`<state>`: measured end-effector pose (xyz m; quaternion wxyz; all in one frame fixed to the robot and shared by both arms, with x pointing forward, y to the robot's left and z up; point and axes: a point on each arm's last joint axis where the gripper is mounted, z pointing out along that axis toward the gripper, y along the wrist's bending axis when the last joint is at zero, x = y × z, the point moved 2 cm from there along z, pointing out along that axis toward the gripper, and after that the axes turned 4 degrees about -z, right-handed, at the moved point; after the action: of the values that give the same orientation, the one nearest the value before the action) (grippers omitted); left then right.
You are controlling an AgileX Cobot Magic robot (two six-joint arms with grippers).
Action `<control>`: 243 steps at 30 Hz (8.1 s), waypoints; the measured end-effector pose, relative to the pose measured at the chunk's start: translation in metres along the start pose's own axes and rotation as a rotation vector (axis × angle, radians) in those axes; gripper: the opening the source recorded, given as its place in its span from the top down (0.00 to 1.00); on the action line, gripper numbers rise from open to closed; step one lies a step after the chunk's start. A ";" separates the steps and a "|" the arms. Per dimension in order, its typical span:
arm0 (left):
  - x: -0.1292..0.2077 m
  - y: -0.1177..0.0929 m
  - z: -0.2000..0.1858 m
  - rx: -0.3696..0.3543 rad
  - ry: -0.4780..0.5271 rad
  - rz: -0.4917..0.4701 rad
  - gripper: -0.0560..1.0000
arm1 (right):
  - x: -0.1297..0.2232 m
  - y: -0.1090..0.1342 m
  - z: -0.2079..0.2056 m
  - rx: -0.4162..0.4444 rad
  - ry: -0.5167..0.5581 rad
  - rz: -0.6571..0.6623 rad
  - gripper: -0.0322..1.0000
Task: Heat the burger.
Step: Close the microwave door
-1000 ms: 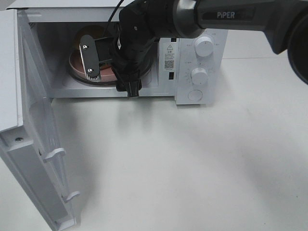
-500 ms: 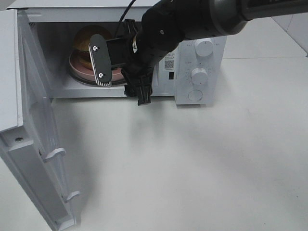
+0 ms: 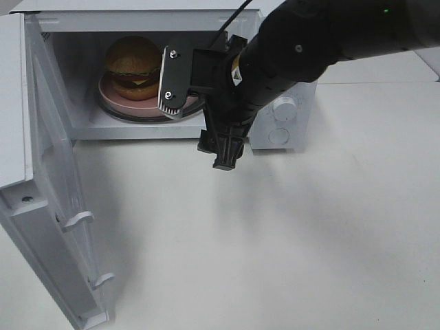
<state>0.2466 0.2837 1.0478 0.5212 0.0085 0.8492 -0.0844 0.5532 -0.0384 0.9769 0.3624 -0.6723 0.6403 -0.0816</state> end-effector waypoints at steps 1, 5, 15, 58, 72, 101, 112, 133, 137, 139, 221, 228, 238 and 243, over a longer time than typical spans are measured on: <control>0.000 0.000 0.000 0.000 0.000 0.000 0.01 | 0.002 0.002 -0.005 0.001 -0.001 0.033 0.23; 0.000 0.000 0.000 0.000 0.000 0.000 0.01 | 0.008 0.006 -0.032 0.010 -0.006 0.217 0.23; 0.000 0.000 0.000 0.000 0.000 0.000 0.01 | 0.025 0.013 -0.086 0.006 0.065 0.597 0.23; 0.000 0.001 0.000 -0.005 0.000 0.003 0.01 | 0.154 0.100 -0.263 0.200 0.249 1.090 0.23; 0.000 0.001 0.000 -0.005 0.000 0.003 0.01 | 0.175 0.144 -0.301 0.516 0.066 1.259 0.23; 0.000 0.001 0.000 -0.005 0.000 0.003 0.01 | 0.173 0.170 -0.330 0.736 -0.086 1.272 0.23; 0.000 0.001 0.000 -0.005 0.000 0.003 0.01 | 0.174 0.170 -0.330 0.738 -0.084 1.271 0.23; 0.000 0.001 0.000 -0.005 0.000 0.003 0.01 | 0.174 0.170 -0.330 0.738 -0.084 1.271 0.23; 0.000 0.001 0.000 -0.005 0.000 0.003 0.01 | 0.174 0.170 -0.330 0.738 -0.084 1.271 0.23; 0.000 -0.001 0.000 0.008 0.000 -0.004 0.01 | 0.174 0.170 -0.330 0.737 -0.084 1.271 0.23; -0.011 0.017 0.214 0.157 -0.149 0.091 0.95 | 0.174 0.170 -0.330 0.738 -0.088 1.283 0.24; -0.005 0.011 0.228 0.232 -0.148 0.067 0.95 | 0.174 0.170 -0.330 0.738 -0.088 1.283 0.24; 0.001 -0.021 0.248 0.331 -0.120 0.121 0.95 | 0.174 0.170 -0.330 0.738 -0.088 1.283 0.24; -0.001 -0.032 0.256 0.325 -0.146 0.081 0.95 | 0.174 0.170 -0.330 0.738 -0.088 1.283 0.24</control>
<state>0.4702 0.2134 0.9397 0.5762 0.1208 0.7832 -0.1999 0.2560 -0.3106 1.0537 0.5666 -0.0031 0.8232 -0.0369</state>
